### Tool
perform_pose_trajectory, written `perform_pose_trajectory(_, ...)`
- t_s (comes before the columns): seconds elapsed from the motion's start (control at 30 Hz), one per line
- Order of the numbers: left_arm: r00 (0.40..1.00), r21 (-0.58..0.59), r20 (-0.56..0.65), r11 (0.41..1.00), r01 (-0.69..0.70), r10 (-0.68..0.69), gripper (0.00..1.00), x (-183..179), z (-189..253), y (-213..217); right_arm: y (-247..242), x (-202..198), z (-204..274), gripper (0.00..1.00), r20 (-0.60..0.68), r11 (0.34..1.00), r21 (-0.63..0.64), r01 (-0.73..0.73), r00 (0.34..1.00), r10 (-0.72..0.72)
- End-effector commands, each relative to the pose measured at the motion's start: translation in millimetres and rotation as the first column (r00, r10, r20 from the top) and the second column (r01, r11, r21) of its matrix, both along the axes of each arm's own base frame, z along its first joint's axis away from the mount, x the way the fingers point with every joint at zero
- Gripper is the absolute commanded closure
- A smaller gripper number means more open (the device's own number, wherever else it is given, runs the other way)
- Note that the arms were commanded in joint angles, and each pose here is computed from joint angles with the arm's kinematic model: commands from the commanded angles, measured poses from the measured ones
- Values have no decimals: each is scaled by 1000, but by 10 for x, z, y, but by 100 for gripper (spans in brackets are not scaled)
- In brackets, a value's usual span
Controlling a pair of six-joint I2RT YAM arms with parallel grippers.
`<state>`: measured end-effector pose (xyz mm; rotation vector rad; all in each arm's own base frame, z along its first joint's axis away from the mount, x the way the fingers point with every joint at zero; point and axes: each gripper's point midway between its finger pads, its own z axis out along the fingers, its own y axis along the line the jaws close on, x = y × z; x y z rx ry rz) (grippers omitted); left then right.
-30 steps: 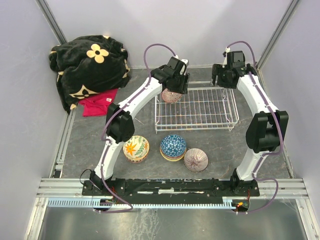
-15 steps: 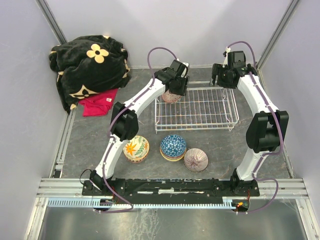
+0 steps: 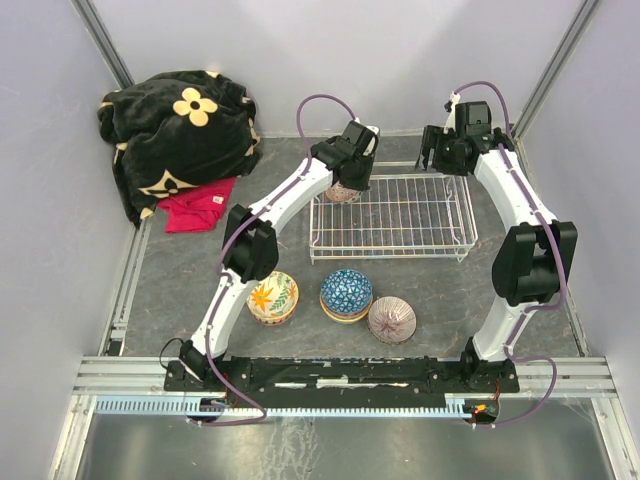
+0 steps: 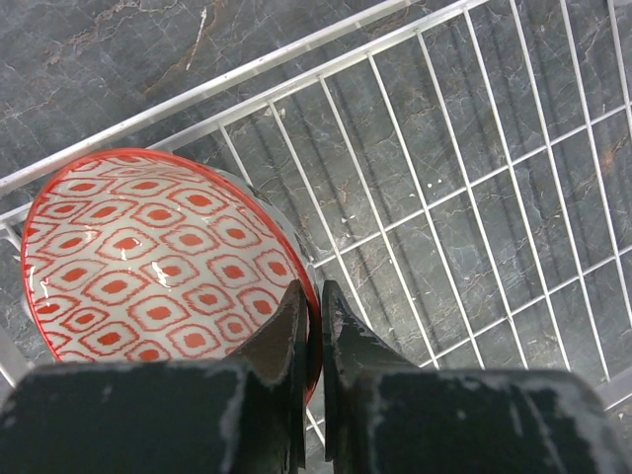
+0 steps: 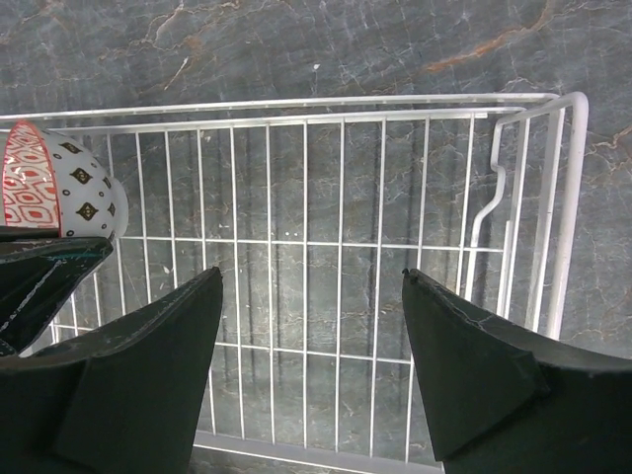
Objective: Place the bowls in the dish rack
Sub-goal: Pick up the bowl from the dish rack.
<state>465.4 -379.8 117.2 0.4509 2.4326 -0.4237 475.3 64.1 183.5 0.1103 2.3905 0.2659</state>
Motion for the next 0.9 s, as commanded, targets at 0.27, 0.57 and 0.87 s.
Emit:
perform_pose_trajectory(0.27,985,-153,166,988,-14,39,97,39,797,47,142,58,219,19,70,997,60,-46,997,42)
perform_pose_trajectory(0.57,973,-317,228,948,37,39,97,-64,1140,-20,291,33,278,19,81,996,31,-86,993,83)
perform_pose_trajectory(0.87,963,-449,265,890,77,50,97,-122,1228,14,460,27,319,19,86,994,-30,-109,990,111)
